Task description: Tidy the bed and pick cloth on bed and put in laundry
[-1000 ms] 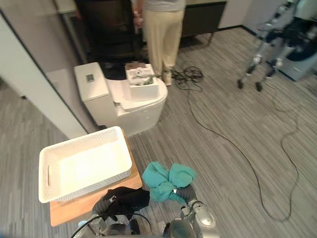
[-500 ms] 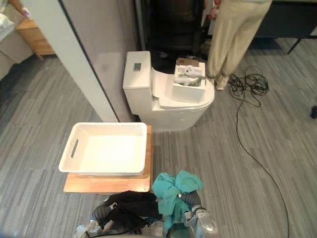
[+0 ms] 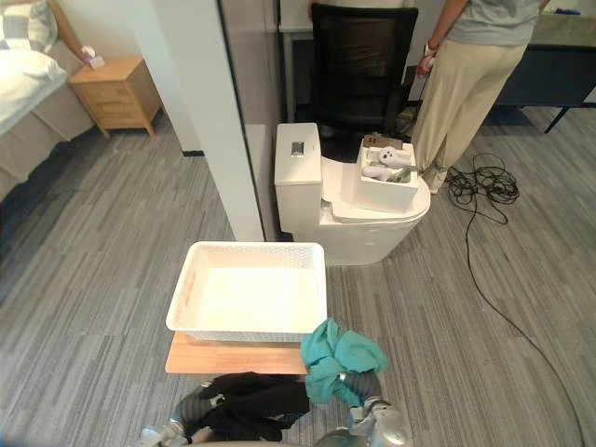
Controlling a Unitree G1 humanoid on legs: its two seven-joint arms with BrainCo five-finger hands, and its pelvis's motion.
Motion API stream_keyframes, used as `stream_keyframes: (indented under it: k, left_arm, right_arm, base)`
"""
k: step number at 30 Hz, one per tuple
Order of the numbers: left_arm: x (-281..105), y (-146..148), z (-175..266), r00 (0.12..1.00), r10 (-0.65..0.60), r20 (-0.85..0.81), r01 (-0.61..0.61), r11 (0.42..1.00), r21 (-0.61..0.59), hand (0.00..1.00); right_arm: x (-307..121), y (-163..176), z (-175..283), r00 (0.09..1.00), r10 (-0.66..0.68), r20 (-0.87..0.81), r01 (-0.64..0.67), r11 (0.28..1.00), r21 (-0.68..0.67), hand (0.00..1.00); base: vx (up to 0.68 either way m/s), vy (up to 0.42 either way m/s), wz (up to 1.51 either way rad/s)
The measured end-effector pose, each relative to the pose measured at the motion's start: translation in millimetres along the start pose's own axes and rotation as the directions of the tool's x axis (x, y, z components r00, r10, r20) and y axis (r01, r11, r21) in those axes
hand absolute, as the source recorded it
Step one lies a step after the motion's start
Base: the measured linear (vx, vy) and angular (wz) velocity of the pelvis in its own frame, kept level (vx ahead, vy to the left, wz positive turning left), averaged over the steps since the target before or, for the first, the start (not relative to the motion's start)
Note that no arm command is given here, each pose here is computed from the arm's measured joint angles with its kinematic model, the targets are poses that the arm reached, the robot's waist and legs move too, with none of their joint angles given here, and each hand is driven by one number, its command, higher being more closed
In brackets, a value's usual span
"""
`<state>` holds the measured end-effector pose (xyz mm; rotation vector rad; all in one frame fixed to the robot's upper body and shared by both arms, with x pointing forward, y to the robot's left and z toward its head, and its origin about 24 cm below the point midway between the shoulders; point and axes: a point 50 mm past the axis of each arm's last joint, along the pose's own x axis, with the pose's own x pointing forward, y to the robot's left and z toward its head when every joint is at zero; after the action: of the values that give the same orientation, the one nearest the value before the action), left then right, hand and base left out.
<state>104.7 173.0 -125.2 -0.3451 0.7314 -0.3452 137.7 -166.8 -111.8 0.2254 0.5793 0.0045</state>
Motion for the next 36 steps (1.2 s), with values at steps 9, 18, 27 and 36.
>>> stream_keyframes:
  k: [9,18,27,36]
  left_arm:
    - [6,-6,0,1.000,-0.011,-0.027,0.011,1.000,0.000,1.00]
    - [16,-13,5,0.998,0.064,0.011,-0.063,0.994,-0.094,1.00]
    - [-4,1,-11,0.989,0.148,-0.002,-0.144,0.965,-0.220,1.00]
    - [-7,6,-11,0.985,0.172,0.010,-0.164,0.956,-0.242,1.00]
  right_arm:
    - [3,22,15,0.991,0.097,0.089,-0.096,0.995,-0.015,1.00]
    - [12,31,71,0.950,0.066,0.306,-0.055,0.997,-0.045,1.00]
    - [-17,3,175,0.753,0.090,0.652,0.029,0.985,-0.169,1.00]
    - [5,24,215,0.746,0.275,0.607,-0.046,0.930,-0.365,1.00]
  base:
    - [0.08,0.095,0.10]
    - [0.01,-0.039,0.07]
    - [-0.11,0.005,-0.02]
    - [-0.03,0.013,0.17]
